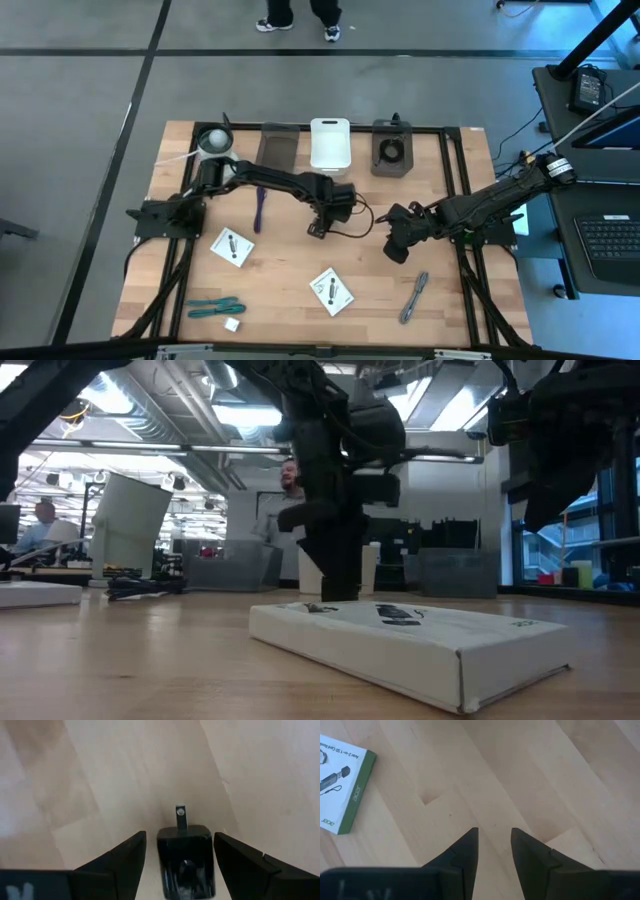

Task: Pick and place items into bin
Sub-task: Put the black charger adapter into the left black bin

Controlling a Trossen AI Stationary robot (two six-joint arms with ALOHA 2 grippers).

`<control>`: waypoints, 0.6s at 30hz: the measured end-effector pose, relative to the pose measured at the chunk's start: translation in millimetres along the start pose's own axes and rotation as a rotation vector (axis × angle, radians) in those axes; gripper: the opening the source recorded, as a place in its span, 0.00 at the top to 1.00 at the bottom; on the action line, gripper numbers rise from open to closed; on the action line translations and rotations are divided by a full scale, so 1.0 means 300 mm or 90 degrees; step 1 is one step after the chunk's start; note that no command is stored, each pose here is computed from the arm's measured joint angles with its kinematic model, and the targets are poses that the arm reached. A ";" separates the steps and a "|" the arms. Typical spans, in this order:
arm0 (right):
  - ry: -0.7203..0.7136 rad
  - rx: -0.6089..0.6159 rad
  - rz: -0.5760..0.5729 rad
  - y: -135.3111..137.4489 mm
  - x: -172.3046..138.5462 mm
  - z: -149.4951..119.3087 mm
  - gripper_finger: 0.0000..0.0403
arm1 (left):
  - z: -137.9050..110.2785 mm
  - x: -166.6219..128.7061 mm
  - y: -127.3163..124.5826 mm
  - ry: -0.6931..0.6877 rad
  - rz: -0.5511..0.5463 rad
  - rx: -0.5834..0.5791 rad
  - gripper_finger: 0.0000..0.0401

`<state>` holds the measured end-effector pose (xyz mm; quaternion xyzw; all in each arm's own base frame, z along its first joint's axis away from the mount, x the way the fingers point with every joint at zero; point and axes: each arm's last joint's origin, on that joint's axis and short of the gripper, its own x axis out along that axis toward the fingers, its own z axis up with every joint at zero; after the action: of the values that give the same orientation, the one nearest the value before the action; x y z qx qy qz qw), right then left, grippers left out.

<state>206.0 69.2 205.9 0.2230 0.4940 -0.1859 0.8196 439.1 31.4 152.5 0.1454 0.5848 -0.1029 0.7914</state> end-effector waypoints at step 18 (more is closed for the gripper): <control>0.001 -0.016 -0.002 -0.001 0.000 0.000 0.70 | 0.012 0.021 -0.041 0.025 0.034 -0.078 0.64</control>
<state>205.7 69.0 205.8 0.2123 0.4972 -0.1808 0.8216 440.0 18.8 146.2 0.1140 0.6016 -0.0427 0.7895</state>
